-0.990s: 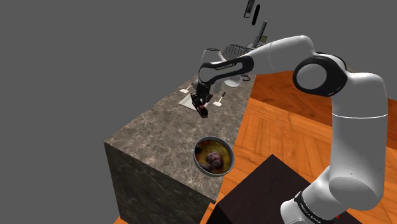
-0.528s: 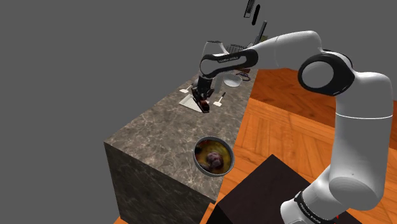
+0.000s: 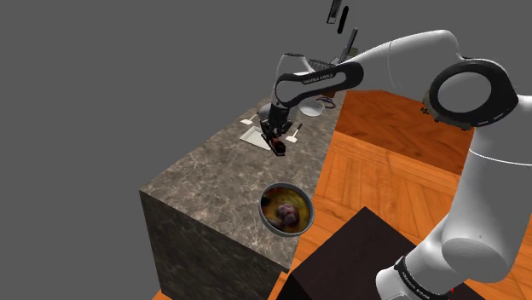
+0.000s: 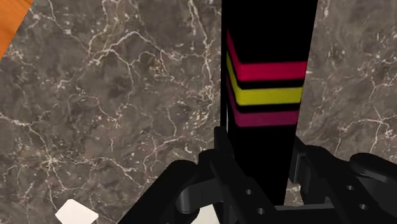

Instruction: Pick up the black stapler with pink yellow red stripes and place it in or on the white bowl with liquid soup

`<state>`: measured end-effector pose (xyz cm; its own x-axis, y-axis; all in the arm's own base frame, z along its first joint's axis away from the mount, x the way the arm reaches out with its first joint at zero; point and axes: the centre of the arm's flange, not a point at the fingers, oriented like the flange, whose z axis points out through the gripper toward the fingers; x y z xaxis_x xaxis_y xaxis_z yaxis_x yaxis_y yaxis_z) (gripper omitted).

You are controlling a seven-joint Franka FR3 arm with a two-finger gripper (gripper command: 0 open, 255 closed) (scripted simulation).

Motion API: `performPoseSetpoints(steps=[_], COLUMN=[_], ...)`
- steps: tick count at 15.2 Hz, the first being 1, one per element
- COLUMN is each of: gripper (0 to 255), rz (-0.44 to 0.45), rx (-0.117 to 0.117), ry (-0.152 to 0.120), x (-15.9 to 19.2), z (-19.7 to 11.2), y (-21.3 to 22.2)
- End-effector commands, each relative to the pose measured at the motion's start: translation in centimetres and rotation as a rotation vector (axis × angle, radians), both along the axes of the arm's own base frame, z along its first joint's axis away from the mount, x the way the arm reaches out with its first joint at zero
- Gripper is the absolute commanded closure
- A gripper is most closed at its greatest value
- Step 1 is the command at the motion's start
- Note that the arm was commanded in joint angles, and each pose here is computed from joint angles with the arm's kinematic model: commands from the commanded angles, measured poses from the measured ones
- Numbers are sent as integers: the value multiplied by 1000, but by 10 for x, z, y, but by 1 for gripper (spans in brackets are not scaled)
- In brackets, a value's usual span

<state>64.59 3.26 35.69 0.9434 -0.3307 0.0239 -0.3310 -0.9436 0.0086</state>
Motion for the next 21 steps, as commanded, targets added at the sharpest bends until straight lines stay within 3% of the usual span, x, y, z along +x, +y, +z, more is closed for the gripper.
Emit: performPoseSetpoints(steps=[1,19,21], gripper=[255,255,255], rz=[0,0,0], rx=[0,0,0], ry=[0,0,0], x=[-23,-240,-240], z=[0,-5,-15], y=[13,122,122])
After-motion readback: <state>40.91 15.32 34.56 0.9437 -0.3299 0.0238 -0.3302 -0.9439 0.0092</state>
